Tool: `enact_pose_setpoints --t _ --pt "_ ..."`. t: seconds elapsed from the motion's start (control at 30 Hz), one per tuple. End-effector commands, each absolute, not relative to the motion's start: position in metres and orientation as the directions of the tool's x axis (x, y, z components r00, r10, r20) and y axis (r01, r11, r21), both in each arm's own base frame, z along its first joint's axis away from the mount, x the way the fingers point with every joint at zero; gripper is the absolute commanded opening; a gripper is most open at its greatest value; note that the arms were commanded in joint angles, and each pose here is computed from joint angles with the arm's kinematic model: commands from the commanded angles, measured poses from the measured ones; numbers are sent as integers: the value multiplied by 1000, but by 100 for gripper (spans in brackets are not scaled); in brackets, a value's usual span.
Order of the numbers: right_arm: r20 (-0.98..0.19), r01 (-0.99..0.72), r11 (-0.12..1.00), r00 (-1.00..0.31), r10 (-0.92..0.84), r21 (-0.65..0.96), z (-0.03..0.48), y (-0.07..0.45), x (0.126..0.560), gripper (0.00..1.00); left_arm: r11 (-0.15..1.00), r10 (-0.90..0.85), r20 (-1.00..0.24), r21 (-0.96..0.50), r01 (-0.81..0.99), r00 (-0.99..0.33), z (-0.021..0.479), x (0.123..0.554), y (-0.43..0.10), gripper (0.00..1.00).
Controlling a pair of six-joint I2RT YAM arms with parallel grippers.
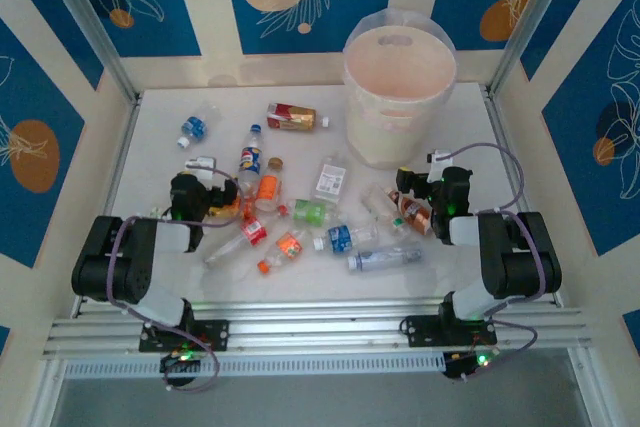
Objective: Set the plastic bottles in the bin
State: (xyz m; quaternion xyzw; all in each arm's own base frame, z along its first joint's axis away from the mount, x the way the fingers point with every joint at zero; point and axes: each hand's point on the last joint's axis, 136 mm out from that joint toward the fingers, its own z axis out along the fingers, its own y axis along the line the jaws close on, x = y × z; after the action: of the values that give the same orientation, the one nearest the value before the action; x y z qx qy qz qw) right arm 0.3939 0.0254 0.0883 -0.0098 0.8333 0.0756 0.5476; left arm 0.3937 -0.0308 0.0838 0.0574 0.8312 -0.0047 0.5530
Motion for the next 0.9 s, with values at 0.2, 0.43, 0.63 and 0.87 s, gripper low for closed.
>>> enact_pose_setpoints --t 0.2,0.43,0.63,0.87 --pt "-922 -110 986 -379 75 125 94 27 397 99 992 98 -922 62 108 -375 87 396 -28 99" --pt "-922 -111 986 -379 75 126 94 27 397 99 992 98 -922 62 108 -373 88 396 -28 99" --pt "-922 -110 986 -380 76 126 94 27 396 99 992 98 -922 62 108 -375 87 396 -28 100" --pt "-923 -111 986 -378 76 126 94 27 396 99 992 96 -923 58 112 -372 88 396 -29 100"
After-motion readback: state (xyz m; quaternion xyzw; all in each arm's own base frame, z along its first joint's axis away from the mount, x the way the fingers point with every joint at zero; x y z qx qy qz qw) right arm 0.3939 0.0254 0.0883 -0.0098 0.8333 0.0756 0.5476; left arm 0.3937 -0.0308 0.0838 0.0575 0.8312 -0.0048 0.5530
